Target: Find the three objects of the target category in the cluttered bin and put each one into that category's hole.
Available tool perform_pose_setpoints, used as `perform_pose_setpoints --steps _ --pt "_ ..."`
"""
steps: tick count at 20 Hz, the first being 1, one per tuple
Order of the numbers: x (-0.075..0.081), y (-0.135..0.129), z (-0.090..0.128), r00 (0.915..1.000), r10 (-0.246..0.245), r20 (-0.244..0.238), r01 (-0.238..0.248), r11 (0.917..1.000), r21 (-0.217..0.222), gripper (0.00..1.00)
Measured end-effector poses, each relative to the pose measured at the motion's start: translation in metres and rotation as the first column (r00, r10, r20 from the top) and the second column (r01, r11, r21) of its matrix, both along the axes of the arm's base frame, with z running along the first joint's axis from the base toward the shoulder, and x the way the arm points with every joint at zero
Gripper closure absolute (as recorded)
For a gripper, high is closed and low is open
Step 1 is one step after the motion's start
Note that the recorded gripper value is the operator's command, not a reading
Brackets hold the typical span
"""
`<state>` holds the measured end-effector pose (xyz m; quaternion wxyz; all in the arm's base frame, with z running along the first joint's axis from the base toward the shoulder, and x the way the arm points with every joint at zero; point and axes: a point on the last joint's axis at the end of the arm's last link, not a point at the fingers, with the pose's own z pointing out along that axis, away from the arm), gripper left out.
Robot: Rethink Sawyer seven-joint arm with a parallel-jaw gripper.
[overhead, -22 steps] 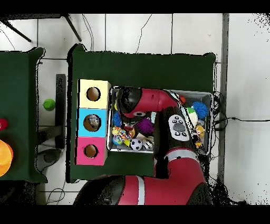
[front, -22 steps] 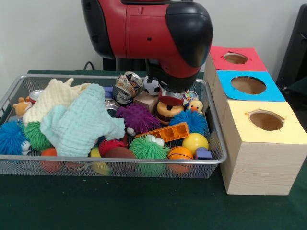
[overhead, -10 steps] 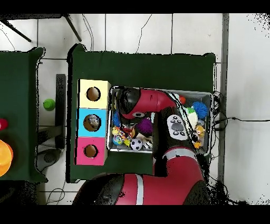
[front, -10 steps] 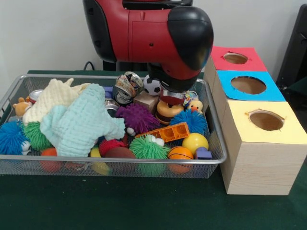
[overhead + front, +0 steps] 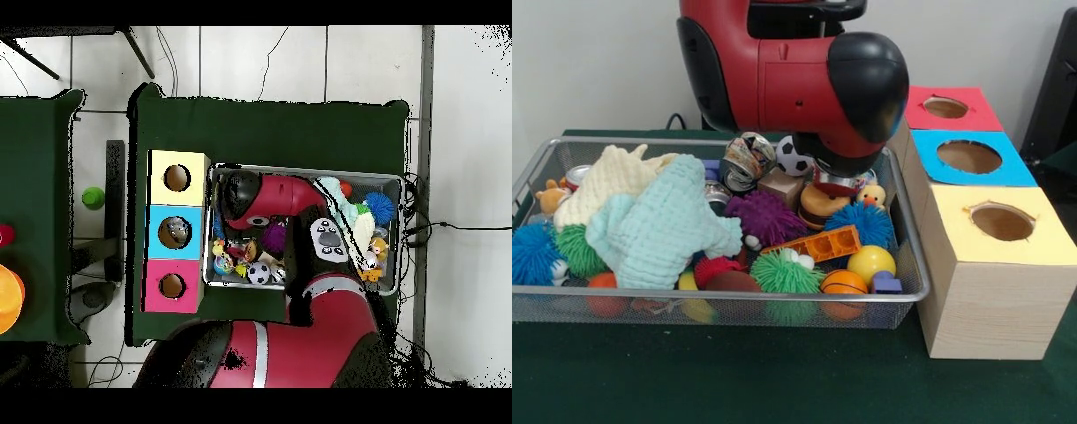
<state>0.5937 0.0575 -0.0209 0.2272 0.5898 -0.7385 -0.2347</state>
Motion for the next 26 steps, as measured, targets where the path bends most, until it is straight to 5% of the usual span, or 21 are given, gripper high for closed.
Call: perform_pose_setpoints --steps 6,11,12,26 --pt "-0.027 0.006 -0.011 0.9981 0.007 -0.061 -0.007 0.9999 0.012 0.0" --pt "-0.03 0.01 -0.013 0.9976 0.014 -0.068 -0.013 0.9998 0.012 0.0" --pt "-0.03 0.011 -0.014 0.9975 0.016 -0.069 -0.015 0.9998 0.011 1.0" --pt "-0.029 0.013 -0.014 0.9984 0.02 -0.053 -0.02 0.9998 0.009 1.0"
